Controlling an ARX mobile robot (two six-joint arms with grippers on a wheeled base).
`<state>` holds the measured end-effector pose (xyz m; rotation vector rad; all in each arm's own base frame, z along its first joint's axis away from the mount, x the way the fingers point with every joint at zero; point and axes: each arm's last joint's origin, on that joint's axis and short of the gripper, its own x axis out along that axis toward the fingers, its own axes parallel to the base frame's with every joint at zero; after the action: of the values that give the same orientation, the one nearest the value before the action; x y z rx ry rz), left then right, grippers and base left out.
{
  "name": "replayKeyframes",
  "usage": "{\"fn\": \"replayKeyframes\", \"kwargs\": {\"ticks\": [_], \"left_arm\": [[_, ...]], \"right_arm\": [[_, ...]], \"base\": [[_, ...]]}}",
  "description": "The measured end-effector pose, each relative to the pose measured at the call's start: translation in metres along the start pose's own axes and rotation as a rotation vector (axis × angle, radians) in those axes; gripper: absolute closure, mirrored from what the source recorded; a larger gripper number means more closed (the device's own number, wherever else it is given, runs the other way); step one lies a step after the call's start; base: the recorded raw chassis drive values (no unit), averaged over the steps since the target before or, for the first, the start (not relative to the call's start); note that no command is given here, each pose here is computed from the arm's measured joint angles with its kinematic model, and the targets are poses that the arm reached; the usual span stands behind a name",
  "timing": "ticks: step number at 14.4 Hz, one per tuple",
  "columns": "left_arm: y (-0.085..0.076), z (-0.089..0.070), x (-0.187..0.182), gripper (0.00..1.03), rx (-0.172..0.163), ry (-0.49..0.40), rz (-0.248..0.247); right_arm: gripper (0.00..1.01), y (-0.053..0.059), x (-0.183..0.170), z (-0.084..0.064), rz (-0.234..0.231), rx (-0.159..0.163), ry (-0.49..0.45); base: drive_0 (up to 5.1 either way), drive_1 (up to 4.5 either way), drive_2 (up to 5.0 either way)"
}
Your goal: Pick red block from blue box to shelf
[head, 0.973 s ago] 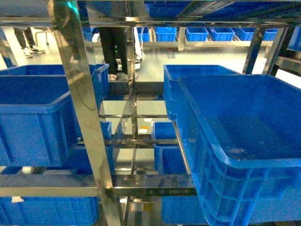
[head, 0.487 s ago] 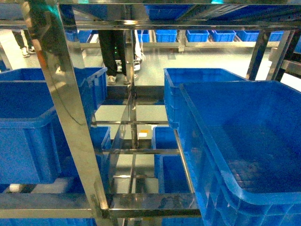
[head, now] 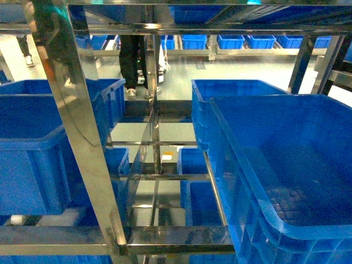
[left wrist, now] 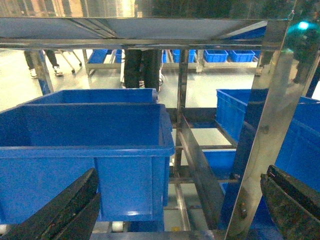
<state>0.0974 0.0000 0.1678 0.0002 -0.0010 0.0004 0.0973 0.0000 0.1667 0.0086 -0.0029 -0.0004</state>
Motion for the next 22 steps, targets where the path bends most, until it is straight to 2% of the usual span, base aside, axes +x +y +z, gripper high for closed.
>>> {"fn": "replayKeyframes", "kwargs": {"ticks": [22], "left_arm": [[0.0, 0.0, 0.0, 0.05, 0.0, 0.0, 0.0]], "right_arm": [[0.63, 0.0, 0.0, 0.0, 0.0, 0.0, 0.0]], "base": [[0.0, 0.0, 0.0]]}}
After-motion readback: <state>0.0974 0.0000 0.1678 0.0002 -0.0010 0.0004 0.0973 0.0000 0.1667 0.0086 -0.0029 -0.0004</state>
